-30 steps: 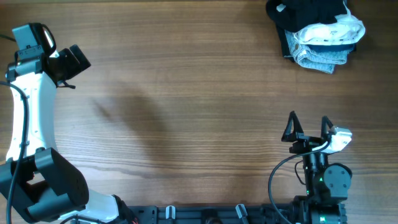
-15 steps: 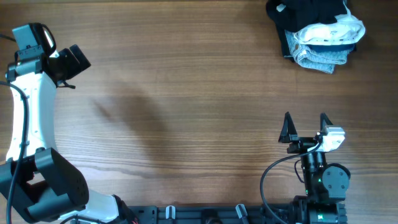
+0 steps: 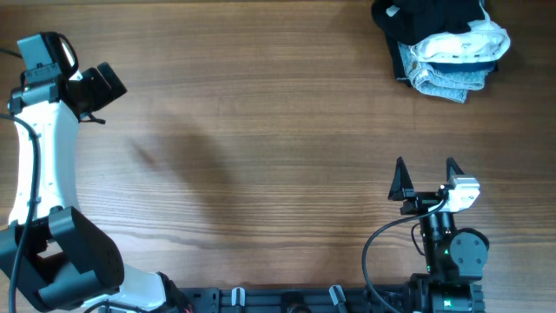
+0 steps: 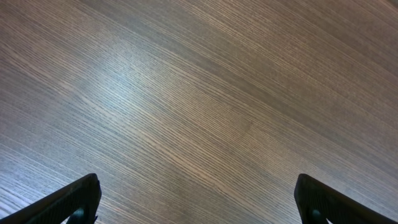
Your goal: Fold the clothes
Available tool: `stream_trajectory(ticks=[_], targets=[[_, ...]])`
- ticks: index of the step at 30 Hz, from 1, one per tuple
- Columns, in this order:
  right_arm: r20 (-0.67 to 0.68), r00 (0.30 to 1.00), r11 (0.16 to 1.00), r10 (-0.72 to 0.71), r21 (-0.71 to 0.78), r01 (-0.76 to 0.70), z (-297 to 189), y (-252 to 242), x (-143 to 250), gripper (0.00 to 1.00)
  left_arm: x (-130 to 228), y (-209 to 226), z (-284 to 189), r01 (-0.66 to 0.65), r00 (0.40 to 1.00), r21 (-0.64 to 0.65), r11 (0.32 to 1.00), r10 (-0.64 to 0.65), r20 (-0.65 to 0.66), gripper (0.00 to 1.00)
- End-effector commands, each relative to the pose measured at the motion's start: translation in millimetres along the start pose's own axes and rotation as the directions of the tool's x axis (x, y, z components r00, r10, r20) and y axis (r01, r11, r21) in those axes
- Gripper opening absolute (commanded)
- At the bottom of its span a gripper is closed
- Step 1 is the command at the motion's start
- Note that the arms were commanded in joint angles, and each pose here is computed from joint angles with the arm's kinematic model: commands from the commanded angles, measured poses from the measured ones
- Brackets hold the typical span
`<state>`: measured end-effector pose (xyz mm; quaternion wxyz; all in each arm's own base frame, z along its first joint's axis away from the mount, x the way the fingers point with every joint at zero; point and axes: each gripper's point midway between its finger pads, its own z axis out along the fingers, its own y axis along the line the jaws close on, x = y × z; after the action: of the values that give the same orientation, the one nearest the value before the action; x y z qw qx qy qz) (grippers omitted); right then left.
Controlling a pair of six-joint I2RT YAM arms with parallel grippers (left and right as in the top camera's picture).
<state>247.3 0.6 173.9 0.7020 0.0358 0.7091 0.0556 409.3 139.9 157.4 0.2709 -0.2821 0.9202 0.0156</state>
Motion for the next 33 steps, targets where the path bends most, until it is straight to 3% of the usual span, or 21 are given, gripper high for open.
stream_trajectory(ticks=[1, 13, 18, 27, 33], targets=[[0.010, 1.000, 1.000, -0.017, -0.019, 0.018, -0.4, 3.2, -1.5, 1.00, -0.8, -1.0, 2.9, -0.008, 1.000, 0.004, 1.000, 0.008, -0.004, 1.00], [0.010, 1.000, 1.000, -0.017, -0.019, 0.018, -0.4, 3.2, -1.5, 1.00, -1.2, 4.7, 1.5, -0.007, 1.000, -0.024, 1.000, 0.007, 0.000, 1.00], [0.010, 1.000, 1.000, -0.018, -0.019, 0.018, -0.4, 3.2, -1.5, 1.00, 4.9, 3.4, -23.6, -0.007, 1.000, -0.007, 1.000, 0.007, -0.005, 1.00], [0.010, 1.000, 1.000, -0.018, -0.019, 0.018, -0.4, 3.2, -1.5, 1.00, -27.2, -32.2, -109.0, -0.064, 0.954, 0.229, 0.971, -0.008, 0.299, 1.00], [0.010, 1.000, 1.000, -0.017, -0.019, 0.018, -0.4, 3.2, -1.5, 1.00, -8.1, -42.6, -140.5, -0.161, 0.870, 0.340, 0.926, -0.029, 0.492, 1.00]])
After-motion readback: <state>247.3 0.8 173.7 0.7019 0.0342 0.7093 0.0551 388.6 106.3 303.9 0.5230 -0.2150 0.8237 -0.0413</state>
